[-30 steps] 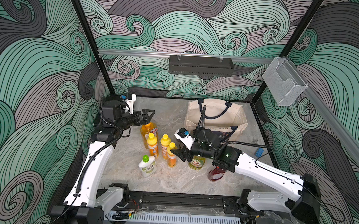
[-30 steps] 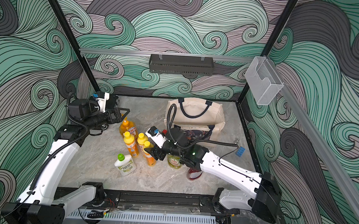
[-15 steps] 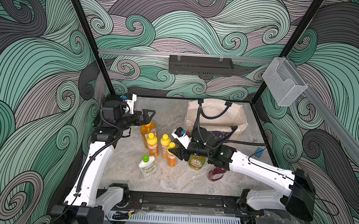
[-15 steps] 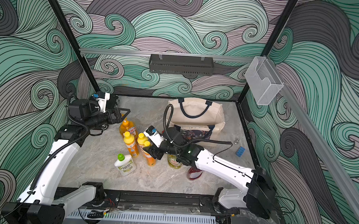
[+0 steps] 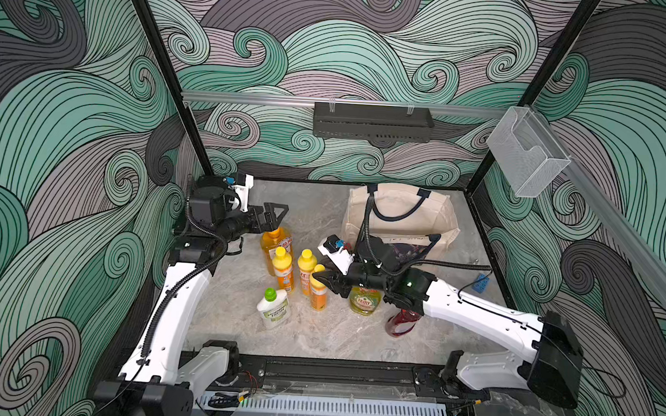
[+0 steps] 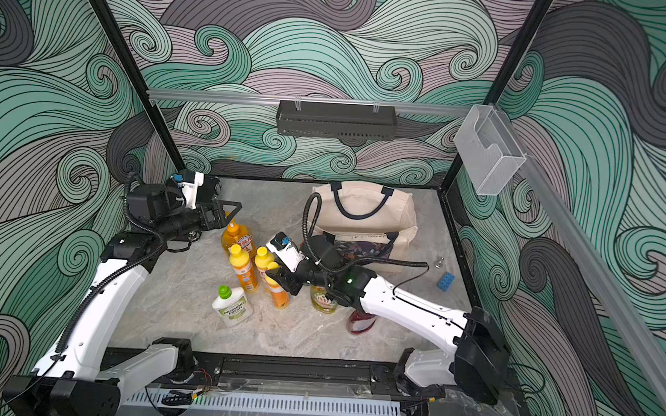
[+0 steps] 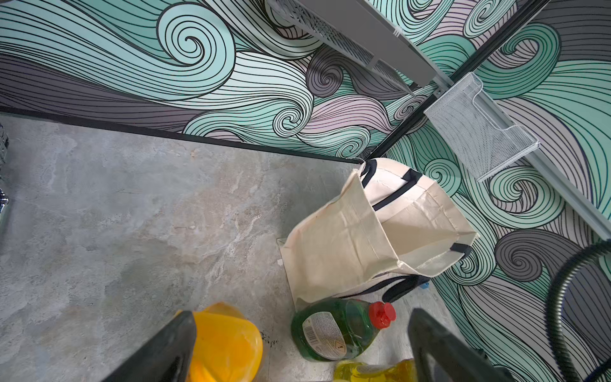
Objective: Pack dish soap into the shopping bag
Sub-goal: Pick up the bottle of dish soap at the center of the board.
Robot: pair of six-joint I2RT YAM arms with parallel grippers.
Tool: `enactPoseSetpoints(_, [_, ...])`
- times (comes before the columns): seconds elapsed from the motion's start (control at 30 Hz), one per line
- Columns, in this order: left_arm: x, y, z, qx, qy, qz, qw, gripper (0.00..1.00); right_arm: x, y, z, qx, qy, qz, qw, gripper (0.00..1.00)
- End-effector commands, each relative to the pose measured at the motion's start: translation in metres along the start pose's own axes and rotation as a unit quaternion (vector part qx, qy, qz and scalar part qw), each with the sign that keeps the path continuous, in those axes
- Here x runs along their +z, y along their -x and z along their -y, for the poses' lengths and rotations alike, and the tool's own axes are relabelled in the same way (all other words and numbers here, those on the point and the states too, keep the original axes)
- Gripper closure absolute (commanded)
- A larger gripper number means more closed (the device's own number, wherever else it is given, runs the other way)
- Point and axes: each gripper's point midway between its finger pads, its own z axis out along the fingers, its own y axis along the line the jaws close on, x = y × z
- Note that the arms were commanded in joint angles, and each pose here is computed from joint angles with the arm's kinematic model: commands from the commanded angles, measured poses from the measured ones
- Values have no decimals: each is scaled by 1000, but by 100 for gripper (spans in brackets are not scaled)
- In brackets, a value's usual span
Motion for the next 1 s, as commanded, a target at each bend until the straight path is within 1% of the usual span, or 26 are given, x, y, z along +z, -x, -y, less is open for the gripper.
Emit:
enactPoseSetpoints(0.0, [-2,3,8,6,-15,7,1000,1,3,-4,1,4,4,-3,1000,55])
enactPoseSetpoints(0.17, [-2,3,8,6,-15,7,1000,1,4,-4,1,5,2,-1,1000,59])
enactPoseSetpoints(0.23, [-2,3,8,5,-15,7,1000,1,4,-5,1,6,2,-2,1000,65])
enactPoseSetpoints(0.47, [-3,3,8,6,-15,8,1000,2,2,-8,4,-3,-11,-9,1000,75])
enactPoseSetpoints(0.63, [-3,3,8,6,-15,7,1000,1,0,-10,4,-22,-24,-20,999,89])
enactPoseSetpoints(0.83, [-4,4,10,9,-18,7,1000,1,-1,-8,3,-42,-42,-28,998,100])
enactPoseSetpoints(0.97, [-6,4,10,17,-9,1,1000,1,-6,-4,6,-50,-58,-34,997,100])
